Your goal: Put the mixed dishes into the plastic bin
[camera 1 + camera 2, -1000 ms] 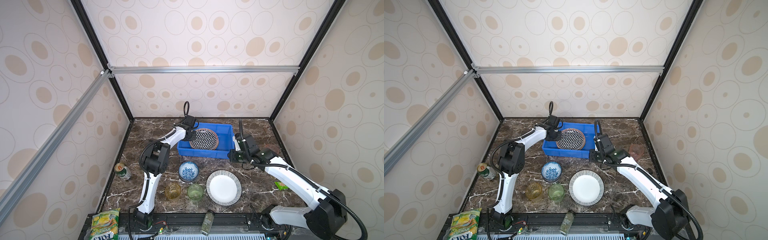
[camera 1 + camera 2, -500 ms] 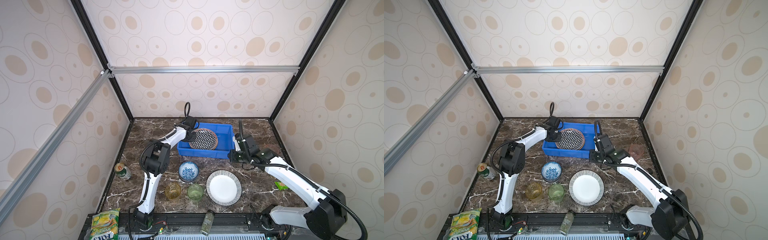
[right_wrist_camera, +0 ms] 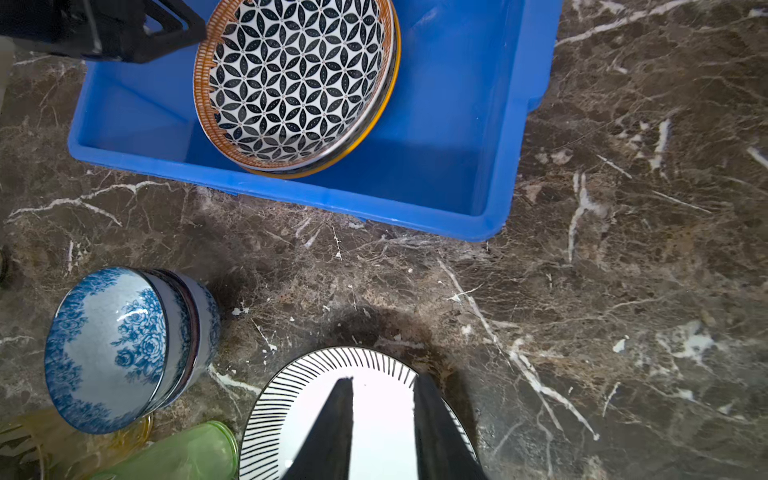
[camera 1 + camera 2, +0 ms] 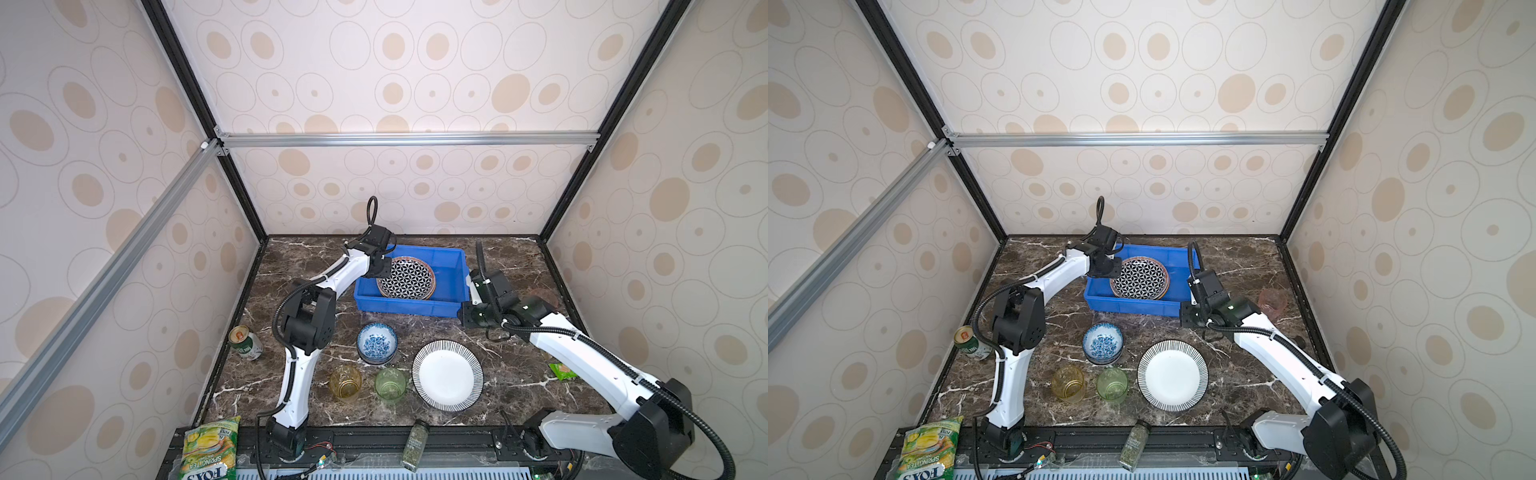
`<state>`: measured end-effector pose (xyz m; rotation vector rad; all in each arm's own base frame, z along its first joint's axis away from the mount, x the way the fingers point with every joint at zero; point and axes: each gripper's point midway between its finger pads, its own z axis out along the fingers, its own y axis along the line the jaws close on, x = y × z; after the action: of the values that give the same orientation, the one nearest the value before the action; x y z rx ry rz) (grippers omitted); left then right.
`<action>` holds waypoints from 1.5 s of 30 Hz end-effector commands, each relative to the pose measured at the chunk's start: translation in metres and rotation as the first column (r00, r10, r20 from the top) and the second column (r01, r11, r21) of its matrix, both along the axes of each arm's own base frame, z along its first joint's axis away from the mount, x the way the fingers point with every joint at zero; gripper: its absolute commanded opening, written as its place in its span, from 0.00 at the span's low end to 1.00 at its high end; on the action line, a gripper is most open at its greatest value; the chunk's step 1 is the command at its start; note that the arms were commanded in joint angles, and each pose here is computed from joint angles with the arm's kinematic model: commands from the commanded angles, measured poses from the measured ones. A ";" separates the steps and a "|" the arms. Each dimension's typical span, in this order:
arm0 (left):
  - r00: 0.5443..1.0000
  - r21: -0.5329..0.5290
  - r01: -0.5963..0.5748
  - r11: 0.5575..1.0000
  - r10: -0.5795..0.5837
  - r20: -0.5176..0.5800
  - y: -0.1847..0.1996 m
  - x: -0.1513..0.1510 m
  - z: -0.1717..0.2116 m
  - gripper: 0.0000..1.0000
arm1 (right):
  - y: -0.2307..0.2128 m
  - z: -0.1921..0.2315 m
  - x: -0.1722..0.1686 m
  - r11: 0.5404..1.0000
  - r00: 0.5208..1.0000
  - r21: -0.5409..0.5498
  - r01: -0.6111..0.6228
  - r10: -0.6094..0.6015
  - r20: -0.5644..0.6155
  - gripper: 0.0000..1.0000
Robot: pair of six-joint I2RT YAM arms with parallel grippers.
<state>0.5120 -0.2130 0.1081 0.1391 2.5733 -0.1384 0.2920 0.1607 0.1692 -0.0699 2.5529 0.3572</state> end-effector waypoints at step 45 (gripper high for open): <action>0.843 -0.084 0.536 0.840 -0.526 0.117 -0.097 -0.162 0.096 0.33 | -0.067 -0.057 -0.113 0.986 0.954 -0.092 0.141 -0.160 -0.253 0.36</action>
<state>0.3637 -0.3065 0.2046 0.7177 2.3583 -0.4511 0.1899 0.0988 0.1166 0.1218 2.7717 0.2389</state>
